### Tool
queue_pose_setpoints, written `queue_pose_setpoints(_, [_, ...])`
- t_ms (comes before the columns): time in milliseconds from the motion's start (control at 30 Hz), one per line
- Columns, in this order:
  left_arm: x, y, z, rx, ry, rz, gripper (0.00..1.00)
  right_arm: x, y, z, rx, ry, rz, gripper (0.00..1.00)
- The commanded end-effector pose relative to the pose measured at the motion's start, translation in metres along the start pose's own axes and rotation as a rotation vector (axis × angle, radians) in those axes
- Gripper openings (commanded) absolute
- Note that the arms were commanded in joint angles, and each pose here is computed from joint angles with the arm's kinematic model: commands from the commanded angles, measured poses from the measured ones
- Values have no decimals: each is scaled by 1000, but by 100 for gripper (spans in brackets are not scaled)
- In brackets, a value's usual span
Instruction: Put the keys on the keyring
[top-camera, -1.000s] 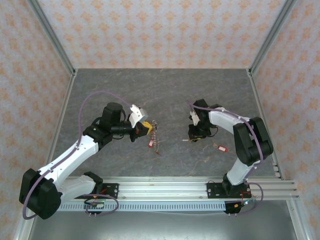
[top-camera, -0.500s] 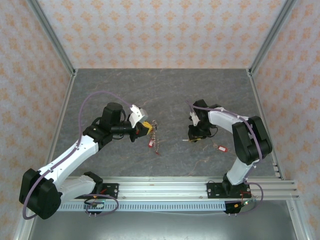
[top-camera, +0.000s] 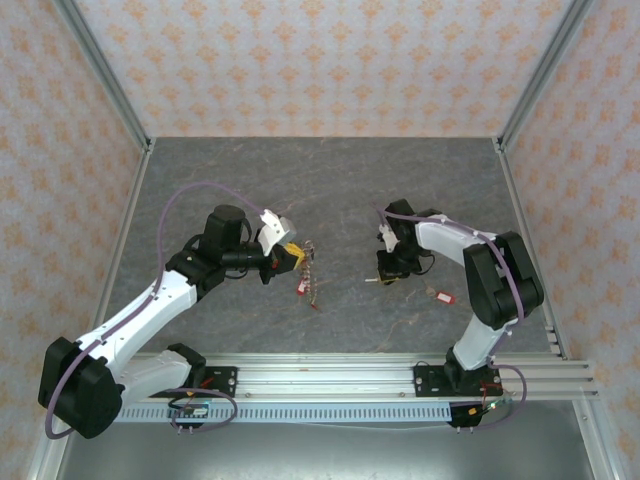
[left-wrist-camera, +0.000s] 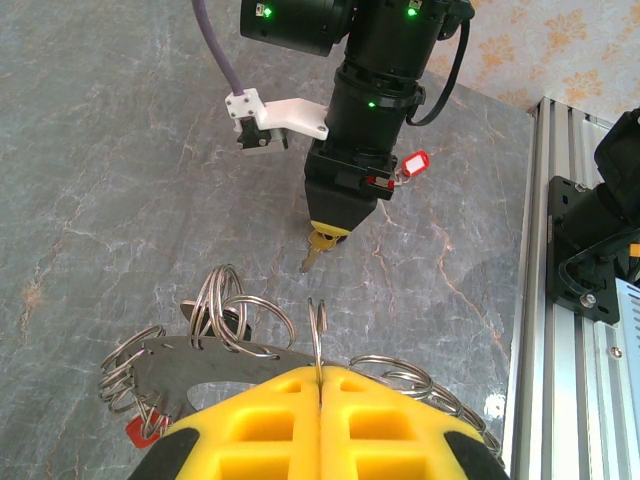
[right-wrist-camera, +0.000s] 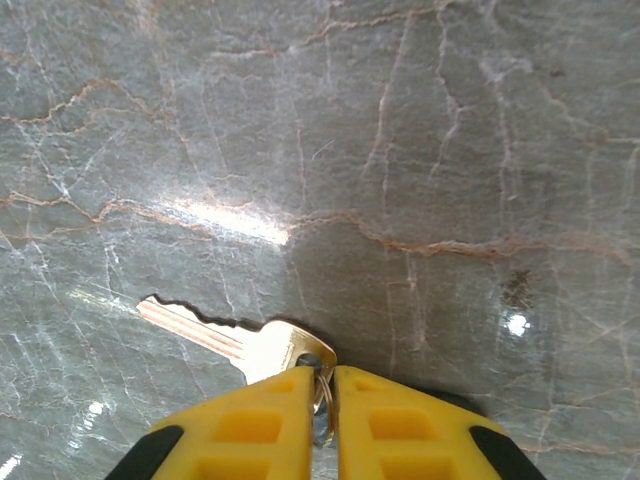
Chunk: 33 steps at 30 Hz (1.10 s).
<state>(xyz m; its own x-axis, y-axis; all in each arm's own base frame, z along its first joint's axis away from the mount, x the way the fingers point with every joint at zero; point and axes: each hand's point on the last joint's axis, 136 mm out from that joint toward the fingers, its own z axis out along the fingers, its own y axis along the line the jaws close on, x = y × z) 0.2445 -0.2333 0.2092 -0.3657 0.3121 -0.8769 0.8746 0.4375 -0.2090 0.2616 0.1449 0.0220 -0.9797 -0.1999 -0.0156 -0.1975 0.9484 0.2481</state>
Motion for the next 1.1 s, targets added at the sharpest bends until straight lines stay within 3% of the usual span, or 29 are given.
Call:
queue_pose_setpoints(0, [-20, -2, -5, 15, -42, 39, 0, 4, -2, -5, 24, -7, 1, 15])
queue_pose_setpoints(233, [-18, -2, -4, 16, -37, 36, 0, 4, 1, -9, 14, -18, 4, 16])
queue_pose_setpoints(667, [-18, -2, -3, 22, -32, 34, 0, -4, 17, -29, -56, -97, -48, 0])
queue_pose_setpoints(1067, [-23, 3, 13, -17, -71, 5, 0, -12, 96, -131, -449, -656, -353, 0])
